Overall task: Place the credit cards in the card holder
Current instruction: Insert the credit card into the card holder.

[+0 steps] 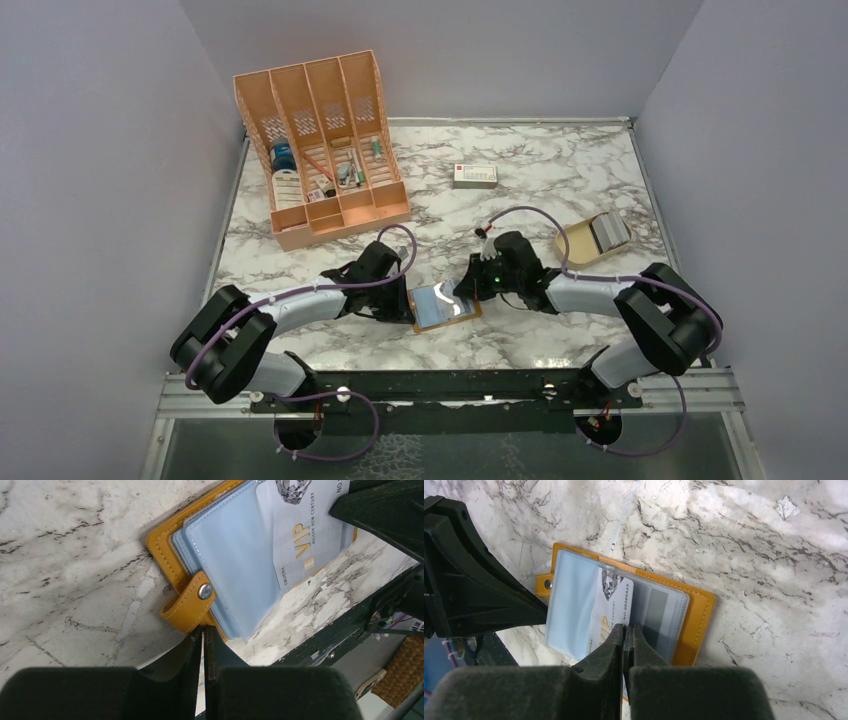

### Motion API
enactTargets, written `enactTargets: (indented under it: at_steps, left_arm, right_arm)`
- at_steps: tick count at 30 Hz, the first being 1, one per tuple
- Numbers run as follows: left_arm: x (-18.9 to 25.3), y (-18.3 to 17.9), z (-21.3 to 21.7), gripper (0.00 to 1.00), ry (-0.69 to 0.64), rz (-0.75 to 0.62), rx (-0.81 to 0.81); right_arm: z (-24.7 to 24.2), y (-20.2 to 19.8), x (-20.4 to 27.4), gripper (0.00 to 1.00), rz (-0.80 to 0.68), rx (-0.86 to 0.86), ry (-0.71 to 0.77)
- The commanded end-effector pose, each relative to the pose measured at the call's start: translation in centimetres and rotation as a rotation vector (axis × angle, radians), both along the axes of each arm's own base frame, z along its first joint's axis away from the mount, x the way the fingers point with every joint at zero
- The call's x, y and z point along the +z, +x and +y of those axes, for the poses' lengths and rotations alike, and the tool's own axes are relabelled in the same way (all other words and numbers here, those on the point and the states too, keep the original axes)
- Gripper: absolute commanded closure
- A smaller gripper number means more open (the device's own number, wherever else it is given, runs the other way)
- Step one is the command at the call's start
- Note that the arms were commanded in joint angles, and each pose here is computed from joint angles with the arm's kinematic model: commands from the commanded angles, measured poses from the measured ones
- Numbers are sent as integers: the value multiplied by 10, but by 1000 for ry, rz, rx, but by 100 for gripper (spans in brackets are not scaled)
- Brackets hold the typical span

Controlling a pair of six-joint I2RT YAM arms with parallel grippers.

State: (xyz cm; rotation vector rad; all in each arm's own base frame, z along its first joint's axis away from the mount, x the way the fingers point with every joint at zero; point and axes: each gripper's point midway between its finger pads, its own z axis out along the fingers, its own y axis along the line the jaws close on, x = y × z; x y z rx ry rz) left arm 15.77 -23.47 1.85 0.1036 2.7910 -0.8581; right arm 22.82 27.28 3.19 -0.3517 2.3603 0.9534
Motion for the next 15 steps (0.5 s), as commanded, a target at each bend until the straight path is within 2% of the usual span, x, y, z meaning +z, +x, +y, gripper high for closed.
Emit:
enactTargets:
  at_steps: [1, 9, 15]
  left_arm:
    - [-5, 3, 8, 90, 55, -12, 2]
    - [-6, 6, 10, 90, 78, -26, 5]
    - [-6, 6, 10, 90, 75, -22, 6]
  right_arm:
    - [-6, 0, -9, 99, -21, 58, -101]
    - [-11, 2, -13, 99, -34, 102, -174]
    - [-7, 4, -9, 99, -35, 100, -160]
